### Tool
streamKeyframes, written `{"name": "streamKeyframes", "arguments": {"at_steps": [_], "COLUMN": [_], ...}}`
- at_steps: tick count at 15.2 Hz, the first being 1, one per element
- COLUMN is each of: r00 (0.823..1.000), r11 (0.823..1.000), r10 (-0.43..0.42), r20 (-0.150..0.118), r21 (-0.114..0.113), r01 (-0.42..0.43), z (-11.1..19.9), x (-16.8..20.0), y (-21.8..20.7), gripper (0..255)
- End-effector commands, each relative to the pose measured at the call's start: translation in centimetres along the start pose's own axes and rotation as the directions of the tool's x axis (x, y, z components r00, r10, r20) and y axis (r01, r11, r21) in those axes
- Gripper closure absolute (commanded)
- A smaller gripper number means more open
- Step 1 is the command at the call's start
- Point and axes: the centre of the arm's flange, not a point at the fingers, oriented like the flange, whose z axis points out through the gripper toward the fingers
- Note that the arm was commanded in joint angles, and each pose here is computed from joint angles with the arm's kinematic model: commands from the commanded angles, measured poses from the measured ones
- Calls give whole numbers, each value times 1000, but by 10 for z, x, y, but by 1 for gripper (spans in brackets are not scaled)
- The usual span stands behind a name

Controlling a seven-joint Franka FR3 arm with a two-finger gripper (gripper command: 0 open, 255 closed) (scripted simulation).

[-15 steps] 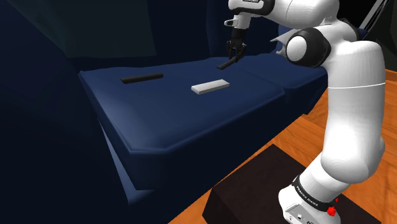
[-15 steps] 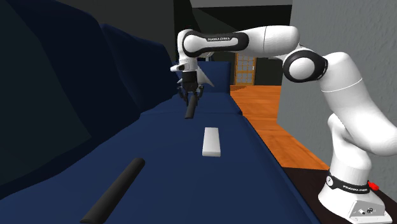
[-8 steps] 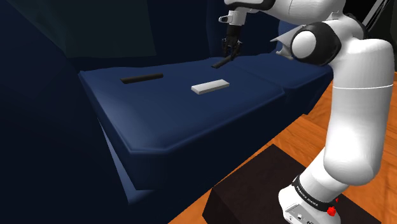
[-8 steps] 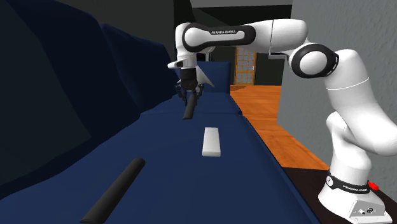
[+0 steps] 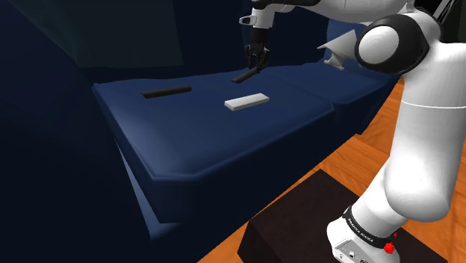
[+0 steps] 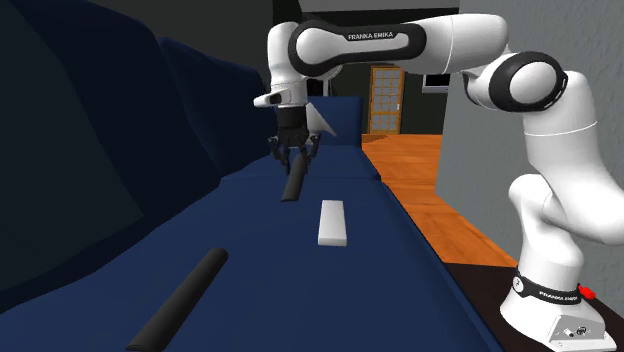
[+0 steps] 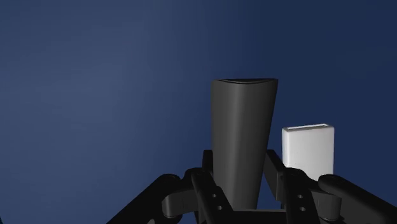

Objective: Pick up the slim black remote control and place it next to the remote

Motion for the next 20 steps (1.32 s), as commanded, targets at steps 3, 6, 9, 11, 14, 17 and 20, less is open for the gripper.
{"name": "streamKeyframes", "arguments": {"at_steps": [3,6,9,11,14,17,20], "r00": [1000,1000,1000,1000,1000,1000,1000], "r11": [1000,1000,1000,1000,1000,1000,1000], "r10": [1,1,1,1,1,1,1], "r20": [0,0,0,0,0,0,0], "r21": [0,0,0,0,0,0,0], "r01": [-1,-1,-1,-1,-1,-1,-1], "z": [0,-1,-1,-1,-1,-1,-1], "x": [52,91,131,157,196,235,275], "y": [-9,-14,-19,-23,-28,-33,-38], "gripper": [255,255,255,255,255,255,255]}}
